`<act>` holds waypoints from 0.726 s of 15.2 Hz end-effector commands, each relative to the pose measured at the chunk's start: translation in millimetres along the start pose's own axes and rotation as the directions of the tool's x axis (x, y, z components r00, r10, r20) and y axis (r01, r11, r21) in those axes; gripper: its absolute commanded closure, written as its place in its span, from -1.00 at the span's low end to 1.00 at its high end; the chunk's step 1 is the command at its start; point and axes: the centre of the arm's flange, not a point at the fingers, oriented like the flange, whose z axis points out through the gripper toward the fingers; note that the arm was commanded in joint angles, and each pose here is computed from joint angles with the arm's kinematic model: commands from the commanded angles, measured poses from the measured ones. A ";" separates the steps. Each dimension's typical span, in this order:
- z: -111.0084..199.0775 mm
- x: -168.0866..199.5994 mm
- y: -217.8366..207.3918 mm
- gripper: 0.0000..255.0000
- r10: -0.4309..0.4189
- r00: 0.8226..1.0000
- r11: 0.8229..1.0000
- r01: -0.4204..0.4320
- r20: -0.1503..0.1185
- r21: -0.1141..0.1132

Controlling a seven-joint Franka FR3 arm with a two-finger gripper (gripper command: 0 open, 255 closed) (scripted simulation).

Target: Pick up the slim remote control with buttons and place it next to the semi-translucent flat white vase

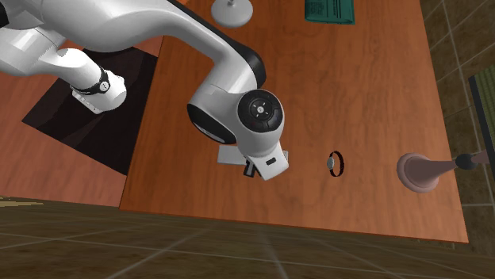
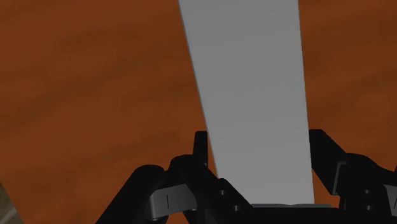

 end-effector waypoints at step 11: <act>-9.9 -0.2 0.1 1.00 0.000 1.000 1.000 0.000 0.001 0.000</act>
